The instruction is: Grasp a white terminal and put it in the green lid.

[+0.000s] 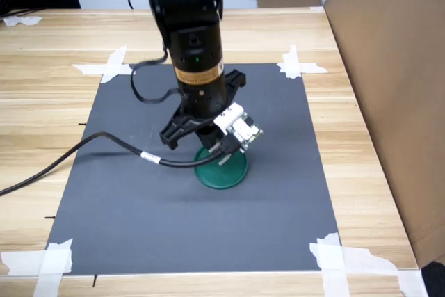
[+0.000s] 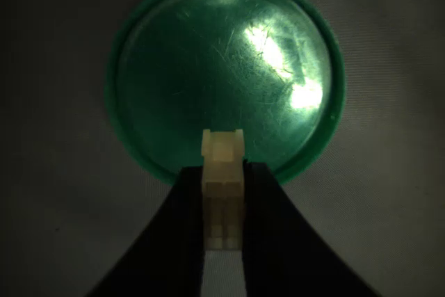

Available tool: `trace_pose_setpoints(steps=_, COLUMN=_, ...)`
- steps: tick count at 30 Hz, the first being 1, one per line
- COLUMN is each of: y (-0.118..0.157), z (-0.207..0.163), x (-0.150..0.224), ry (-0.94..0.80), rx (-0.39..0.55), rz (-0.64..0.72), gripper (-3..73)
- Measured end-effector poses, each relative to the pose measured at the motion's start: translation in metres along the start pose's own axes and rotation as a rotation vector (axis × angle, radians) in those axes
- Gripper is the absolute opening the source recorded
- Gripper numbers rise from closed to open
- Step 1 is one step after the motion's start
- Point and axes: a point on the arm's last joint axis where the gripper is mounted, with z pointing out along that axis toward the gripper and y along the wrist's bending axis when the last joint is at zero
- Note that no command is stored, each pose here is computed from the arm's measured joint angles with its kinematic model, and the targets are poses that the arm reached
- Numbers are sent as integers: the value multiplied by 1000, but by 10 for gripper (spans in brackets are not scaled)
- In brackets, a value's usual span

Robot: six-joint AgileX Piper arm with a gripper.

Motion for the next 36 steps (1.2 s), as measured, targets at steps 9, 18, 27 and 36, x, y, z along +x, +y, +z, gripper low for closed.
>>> trace_pose_setpoints(steps=9, y=-2, z=26, x=-1, ry=29, rx=-23, rz=-27, gripper=182)
trace_pose_setpoints(steps=18, y=-2, z=23, x=-3, ry=4, rx=-26, rz=-5, gripper=571)
trace_pose_setpoints(steps=27, y=10, z=-75, x=1, ry=-208, rx=85, rz=26, gripper=596)
trace_pose_setpoints(steps=36, y=41, z=-147, x=47, ry=-451, rx=208, rz=104, gripper=236)
